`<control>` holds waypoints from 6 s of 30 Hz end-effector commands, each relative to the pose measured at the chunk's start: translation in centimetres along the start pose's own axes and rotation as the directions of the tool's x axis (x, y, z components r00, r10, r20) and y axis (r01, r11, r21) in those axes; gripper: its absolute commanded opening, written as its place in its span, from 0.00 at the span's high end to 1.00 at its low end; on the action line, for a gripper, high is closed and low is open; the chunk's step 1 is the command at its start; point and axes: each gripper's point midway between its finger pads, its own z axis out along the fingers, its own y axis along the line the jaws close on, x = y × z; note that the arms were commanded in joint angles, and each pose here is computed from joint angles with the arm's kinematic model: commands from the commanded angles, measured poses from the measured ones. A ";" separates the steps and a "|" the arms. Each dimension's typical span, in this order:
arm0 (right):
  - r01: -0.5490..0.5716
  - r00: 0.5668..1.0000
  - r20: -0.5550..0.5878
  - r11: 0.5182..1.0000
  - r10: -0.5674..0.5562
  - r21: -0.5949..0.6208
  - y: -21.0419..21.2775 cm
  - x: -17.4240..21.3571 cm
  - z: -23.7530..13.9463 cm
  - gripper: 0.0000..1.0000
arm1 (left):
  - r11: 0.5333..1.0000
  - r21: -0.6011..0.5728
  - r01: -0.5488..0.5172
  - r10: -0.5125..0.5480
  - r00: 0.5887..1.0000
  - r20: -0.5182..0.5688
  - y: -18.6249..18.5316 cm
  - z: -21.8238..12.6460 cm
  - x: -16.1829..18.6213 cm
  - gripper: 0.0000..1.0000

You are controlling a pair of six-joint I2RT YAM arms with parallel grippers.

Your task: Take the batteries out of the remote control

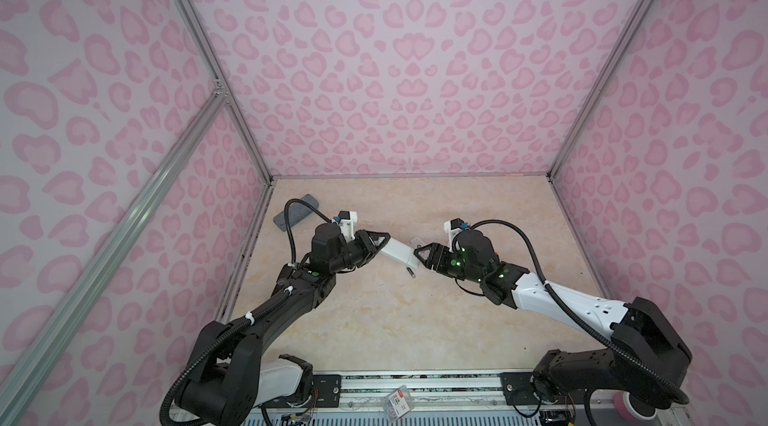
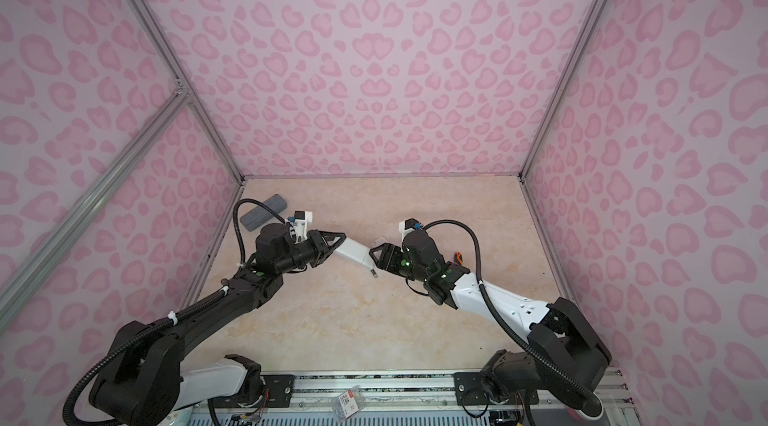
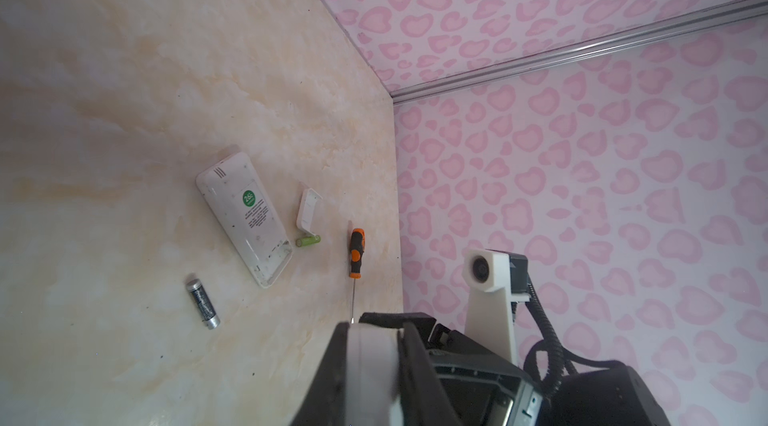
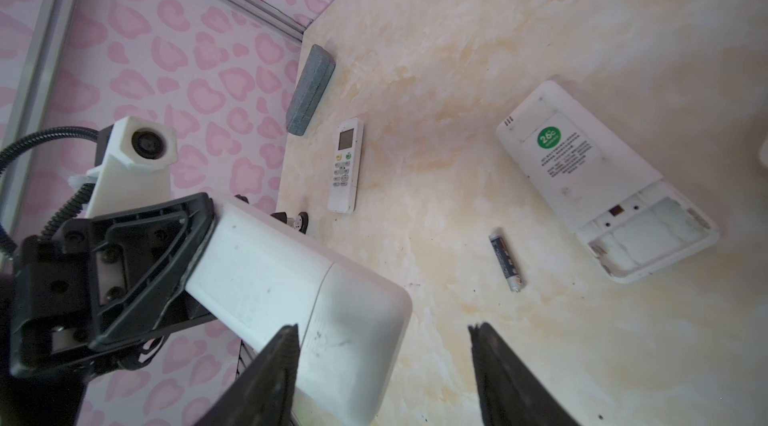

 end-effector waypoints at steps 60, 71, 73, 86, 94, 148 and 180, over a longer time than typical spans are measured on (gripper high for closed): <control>-0.036 0.998 -0.059 0.999 0.034 -0.041 1.0 0.6 -0.1 0.78 | 0.996 0.088 -0.019 0.018 1.000 0.008 -0.6 -0.5 0.1 0.96; -0.048 0.998 -0.048 0.996 0.044 -0.081 2.1 0.3 -0.1 0.81 | 0.996 0.089 -0.016 0.015 1.000 0.008 -0.6 -0.5 0.1 0.97; -0.051 0.997 -0.058 0.995 0.046 -0.091 2.4 0.5 0.1 0.81 | 0.996 0.088 -0.014 0.013 1.000 0.007 -0.6 -0.5 0.1 0.96; -0.119 0.989 -0.101 0.981 0.104 -0.154 3.1 1.4 1.3 0.83 | 0.998 0.053 0.037 -0.037 0.999 0.000 1.1 -0.3 0.3 0.96; -0.115 0.990 -0.095 0.982 0.102 -0.147 2.7 1.2 1.5 0.88 | 0.998 0.050 0.043 -0.043 0.999 -0.009 1.3 -0.2 0.3 0.96; 0.384 0.923 -0.289 0.658 -0.255 0.648 -16.8 -4.9 -2.1 0.97 | 0.971 -0.236 0.047 -0.086 0.983 -0.159 13.2 -2.0 3.2 0.97; 0.434 0.901 -0.336 0.527 -0.276 0.731 -19.3 -11.5 -1.5 0.56 | 0.957 -0.290 0.006 -0.064 0.980 -0.188 15.8 1.1 1.0 0.65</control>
